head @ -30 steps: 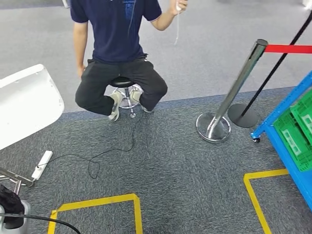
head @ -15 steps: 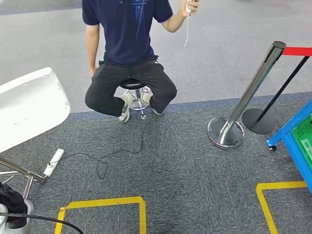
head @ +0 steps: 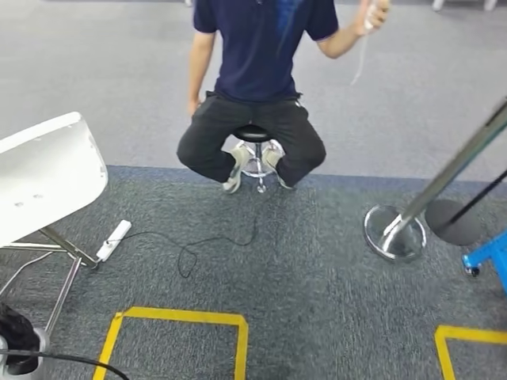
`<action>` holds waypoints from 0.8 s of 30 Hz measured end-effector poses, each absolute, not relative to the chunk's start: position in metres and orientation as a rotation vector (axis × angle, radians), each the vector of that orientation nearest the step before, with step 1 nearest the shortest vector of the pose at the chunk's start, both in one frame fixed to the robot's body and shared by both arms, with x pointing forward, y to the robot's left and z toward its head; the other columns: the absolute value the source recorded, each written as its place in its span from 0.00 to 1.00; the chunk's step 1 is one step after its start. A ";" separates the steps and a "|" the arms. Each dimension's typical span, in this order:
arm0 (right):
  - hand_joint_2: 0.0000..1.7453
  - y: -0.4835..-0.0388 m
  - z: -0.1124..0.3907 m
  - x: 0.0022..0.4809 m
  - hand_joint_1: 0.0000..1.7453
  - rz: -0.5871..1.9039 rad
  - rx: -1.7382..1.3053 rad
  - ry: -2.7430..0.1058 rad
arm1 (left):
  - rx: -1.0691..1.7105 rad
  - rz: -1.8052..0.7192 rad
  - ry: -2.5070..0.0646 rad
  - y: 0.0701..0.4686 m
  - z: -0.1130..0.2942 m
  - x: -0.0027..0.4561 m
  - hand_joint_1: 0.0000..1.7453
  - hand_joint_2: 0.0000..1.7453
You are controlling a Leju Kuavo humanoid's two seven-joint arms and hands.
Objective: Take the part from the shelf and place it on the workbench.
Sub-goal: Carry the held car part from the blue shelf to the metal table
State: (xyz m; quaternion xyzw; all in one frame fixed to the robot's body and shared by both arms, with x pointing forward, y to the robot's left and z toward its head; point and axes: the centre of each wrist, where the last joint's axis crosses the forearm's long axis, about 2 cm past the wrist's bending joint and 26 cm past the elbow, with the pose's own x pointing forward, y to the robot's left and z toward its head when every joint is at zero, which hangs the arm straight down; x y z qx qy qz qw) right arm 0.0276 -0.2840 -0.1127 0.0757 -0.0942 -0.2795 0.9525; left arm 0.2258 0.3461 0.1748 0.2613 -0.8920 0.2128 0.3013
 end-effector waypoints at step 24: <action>1.00 -0.285 -0.113 0.021 0.00 -0.551 0.142 -0.157 | 0.827 0.581 -2.309 0.339 0.170 0.213 1.00 1.00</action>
